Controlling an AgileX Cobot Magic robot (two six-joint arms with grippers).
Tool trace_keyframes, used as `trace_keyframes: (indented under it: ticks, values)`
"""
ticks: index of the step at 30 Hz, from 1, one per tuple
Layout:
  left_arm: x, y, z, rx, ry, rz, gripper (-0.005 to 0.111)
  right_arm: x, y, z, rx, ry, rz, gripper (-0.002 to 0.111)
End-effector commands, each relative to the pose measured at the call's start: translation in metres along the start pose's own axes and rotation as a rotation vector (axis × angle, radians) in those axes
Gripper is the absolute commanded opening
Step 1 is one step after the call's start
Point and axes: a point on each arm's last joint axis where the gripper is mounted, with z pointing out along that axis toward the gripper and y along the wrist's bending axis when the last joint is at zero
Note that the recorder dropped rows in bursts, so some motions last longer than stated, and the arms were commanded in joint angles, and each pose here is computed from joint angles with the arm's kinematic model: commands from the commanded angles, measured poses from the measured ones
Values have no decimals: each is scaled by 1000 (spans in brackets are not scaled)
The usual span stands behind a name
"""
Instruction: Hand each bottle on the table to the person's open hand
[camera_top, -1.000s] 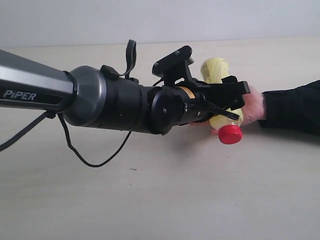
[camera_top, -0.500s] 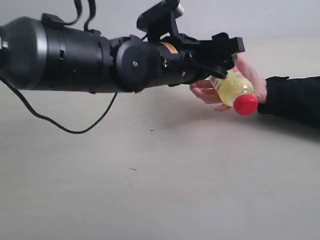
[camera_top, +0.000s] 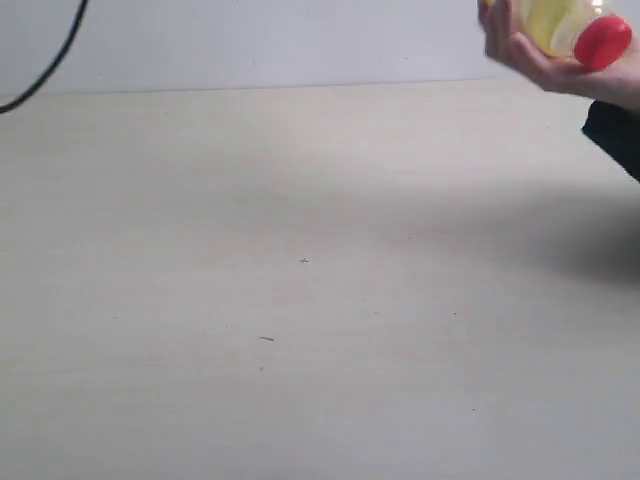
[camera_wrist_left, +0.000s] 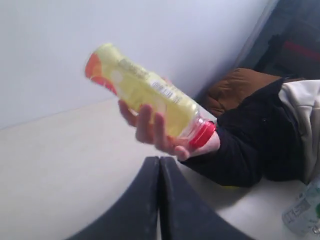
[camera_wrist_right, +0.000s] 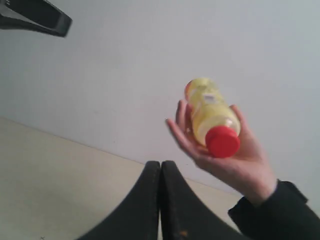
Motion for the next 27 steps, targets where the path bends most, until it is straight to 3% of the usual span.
trace_keyframes:
  ticks: [1, 7, 12, 18, 27]
  values:
    - [12, -2, -46, 9, -69, 91, 0, 0, 0, 0, 7, -9, 0, 0]
    - [77, 20, -113, -29, -164, 74, 0, 0, 0, 0, 7, -9, 0, 0]
    - [110, 29, -155, -15, -181, 57, 0, 0, 0, 0, 7, -9, 0, 0]
    - [128, 35, -188, 8, -264, 54, 0, 0, 0, 0, 7, -9, 0, 0]
    - [132, 36, -199, 19, -306, 55, 0, 0, 0, 0, 7, -9, 0, 0]
